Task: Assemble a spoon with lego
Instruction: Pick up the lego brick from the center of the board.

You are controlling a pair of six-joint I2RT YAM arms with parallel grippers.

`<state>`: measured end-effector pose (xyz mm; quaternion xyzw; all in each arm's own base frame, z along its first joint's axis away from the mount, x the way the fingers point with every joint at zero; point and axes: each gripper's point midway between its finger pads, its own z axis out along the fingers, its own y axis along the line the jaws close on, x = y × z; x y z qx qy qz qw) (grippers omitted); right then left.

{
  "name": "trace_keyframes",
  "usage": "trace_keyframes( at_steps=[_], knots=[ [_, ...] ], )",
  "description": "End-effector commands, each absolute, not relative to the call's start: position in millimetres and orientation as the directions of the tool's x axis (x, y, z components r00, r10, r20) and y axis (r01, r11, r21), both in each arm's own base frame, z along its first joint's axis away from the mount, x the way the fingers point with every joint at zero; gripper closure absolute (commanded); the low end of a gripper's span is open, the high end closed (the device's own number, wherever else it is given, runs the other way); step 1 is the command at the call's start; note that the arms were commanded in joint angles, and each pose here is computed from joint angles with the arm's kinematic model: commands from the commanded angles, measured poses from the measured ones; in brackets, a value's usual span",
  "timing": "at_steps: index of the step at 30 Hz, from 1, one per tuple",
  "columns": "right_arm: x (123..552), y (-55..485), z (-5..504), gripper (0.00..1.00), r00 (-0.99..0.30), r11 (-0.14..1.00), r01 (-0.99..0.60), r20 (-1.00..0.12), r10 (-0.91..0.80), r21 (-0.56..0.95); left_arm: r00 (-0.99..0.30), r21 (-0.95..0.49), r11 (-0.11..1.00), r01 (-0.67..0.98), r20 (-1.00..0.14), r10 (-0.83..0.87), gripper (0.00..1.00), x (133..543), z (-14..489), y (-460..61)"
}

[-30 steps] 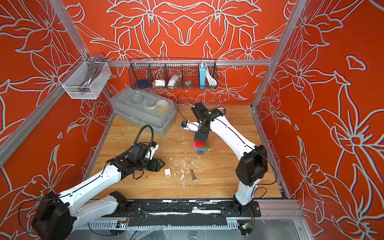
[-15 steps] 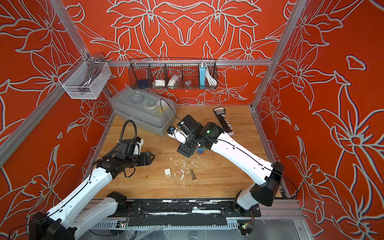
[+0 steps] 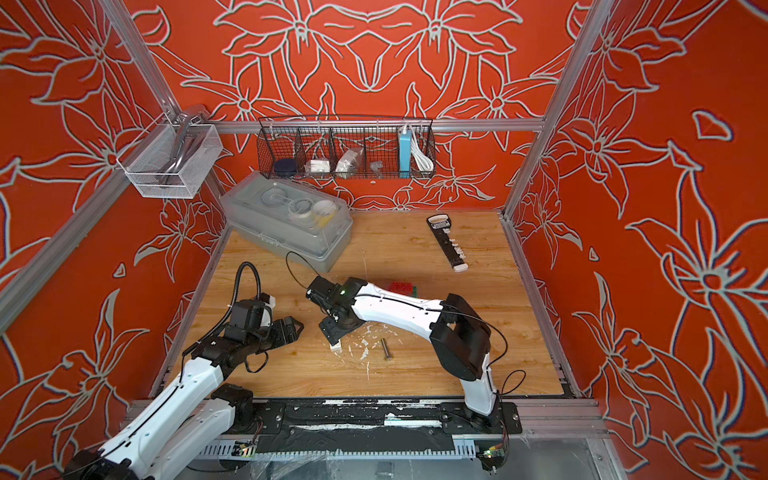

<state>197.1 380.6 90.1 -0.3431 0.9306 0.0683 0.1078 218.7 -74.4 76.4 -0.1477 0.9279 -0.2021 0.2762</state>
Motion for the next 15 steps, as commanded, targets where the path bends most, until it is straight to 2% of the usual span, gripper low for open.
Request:
trace_keyframes(
  at_steps=[1, 15],
  knots=[
    [203, 391, 89, 0.24, -0.788, 0.806, -0.589, -0.262, -0.557, 0.059, -0.751, -0.48, 0.864, -0.156, -0.511, -0.419, 0.18, 229, 93, -71],
    [189, 403, 41, 0.49, -0.793, 0.804, -0.595, -0.167, -0.585, 0.011, -0.755, -0.478, 0.871, -0.112, -0.529, -0.387, 0.18, 232, 96, -76]
  ],
)
